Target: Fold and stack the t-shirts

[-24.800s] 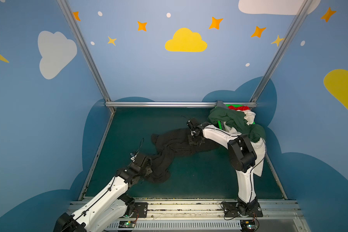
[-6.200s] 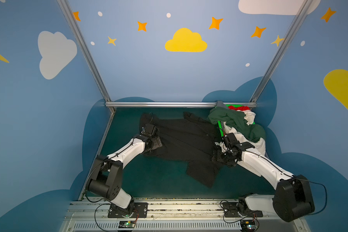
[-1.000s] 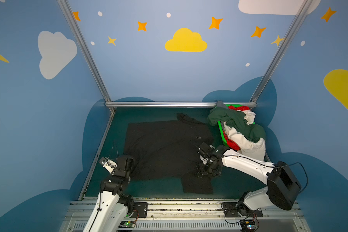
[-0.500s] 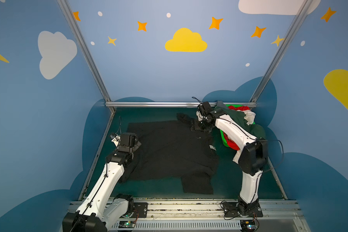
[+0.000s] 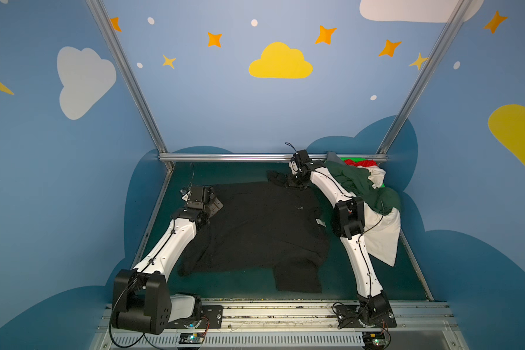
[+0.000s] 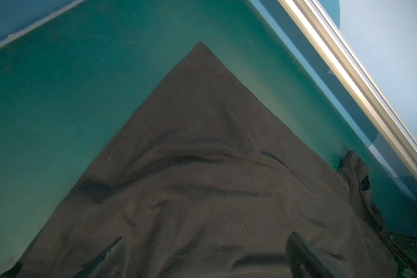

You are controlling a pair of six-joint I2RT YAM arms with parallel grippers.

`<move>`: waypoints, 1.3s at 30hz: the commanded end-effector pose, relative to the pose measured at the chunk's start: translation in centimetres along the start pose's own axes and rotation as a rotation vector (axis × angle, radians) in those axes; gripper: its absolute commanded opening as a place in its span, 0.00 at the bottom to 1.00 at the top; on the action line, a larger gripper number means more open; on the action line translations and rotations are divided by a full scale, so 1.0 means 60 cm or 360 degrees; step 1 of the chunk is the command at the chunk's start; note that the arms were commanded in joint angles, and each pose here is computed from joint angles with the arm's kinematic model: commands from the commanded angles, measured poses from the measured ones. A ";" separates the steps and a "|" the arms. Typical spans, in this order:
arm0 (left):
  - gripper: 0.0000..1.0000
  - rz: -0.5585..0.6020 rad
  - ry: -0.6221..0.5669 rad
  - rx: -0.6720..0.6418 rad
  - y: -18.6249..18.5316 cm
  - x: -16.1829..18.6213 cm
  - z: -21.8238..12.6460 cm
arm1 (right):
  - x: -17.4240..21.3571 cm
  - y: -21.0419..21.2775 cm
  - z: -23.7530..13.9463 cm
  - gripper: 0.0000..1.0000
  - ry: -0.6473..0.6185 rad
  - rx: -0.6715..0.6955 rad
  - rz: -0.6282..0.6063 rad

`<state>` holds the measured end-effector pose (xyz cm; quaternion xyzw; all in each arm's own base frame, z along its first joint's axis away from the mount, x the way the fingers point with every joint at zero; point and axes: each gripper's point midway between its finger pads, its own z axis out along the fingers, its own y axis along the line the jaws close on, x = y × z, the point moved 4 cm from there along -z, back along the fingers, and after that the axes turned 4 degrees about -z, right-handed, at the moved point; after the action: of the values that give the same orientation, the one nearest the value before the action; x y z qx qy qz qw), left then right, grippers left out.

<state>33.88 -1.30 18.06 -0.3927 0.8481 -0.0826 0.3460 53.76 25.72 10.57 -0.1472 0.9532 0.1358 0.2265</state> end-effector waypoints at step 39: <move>1.00 0.0002 0.0162 -0.0132 0.008 0.006 0.038 | -0.015 -0.074 0.036 0.00 -0.0070 0.0168 0.0015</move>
<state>35.29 -1.54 15.10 -0.3976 0.8713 -0.0758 0.2774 56.88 22.37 7.99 -0.1216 0.9569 0.0789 0.2515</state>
